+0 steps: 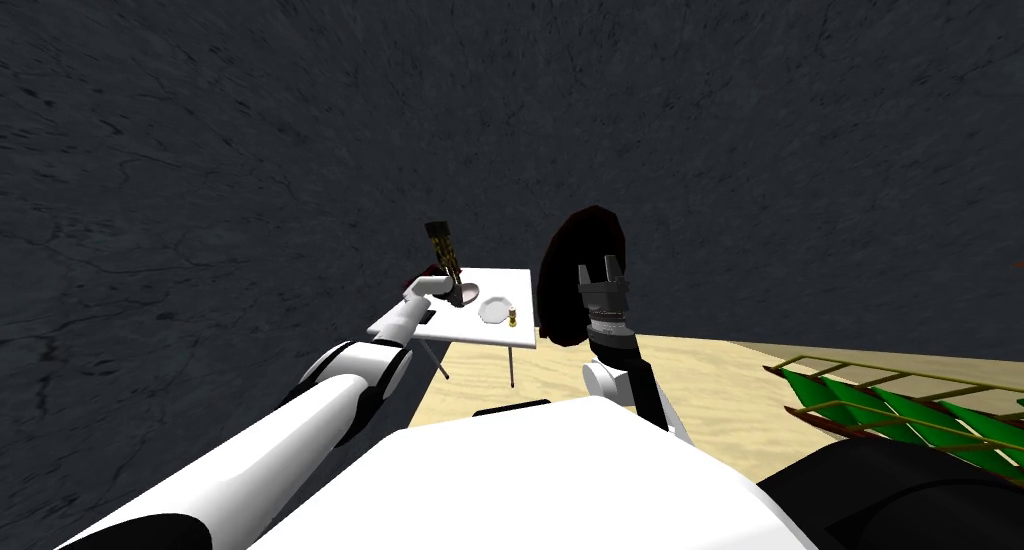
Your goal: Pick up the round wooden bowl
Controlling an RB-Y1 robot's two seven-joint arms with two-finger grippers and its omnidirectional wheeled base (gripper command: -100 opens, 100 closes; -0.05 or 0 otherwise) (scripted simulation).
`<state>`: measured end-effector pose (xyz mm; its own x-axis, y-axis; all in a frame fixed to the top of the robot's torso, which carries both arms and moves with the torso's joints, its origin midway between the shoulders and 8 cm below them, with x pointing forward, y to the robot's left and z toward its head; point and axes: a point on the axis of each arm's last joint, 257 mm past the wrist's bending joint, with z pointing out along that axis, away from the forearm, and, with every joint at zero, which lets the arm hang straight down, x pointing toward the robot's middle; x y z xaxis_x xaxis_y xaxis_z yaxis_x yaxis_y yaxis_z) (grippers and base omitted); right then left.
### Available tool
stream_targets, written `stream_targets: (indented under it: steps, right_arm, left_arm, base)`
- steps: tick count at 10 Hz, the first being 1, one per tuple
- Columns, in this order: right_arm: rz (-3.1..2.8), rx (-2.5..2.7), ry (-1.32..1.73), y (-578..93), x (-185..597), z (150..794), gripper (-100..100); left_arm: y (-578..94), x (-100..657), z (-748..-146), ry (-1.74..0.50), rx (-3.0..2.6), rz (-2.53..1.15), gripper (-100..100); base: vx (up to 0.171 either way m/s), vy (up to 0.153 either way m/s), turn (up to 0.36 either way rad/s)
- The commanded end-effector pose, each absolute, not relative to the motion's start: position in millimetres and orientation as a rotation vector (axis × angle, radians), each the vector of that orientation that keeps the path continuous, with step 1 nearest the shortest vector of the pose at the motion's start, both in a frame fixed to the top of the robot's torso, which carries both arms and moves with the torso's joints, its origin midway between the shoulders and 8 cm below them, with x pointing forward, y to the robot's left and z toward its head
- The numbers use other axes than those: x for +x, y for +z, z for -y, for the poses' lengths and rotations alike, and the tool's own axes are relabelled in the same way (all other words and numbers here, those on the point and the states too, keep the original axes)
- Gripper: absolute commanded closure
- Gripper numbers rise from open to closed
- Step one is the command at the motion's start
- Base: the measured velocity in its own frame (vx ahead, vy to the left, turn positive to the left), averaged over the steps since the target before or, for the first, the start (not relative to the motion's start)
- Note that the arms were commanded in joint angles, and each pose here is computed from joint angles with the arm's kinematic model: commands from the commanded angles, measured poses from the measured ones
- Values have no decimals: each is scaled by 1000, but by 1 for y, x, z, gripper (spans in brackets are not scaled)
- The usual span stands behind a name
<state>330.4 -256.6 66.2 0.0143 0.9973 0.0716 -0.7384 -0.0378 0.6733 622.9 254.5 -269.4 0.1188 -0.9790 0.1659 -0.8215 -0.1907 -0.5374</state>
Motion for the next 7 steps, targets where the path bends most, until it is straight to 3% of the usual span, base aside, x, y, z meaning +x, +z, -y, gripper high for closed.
stream_targets:
  steps: [1,7]
  right_arm:
    - [-522,638,1504,66,330,257,0]
    - [-522,638,1504,66,330,257,0]
  left_arm:
    - [-272,616,-260,-649,-2136,-1773,-100]
    - [-286,589,-275,-466,-2283,-1810,-100]
  base:
    - [22,-9,-30]
    - [33,-8,-41]
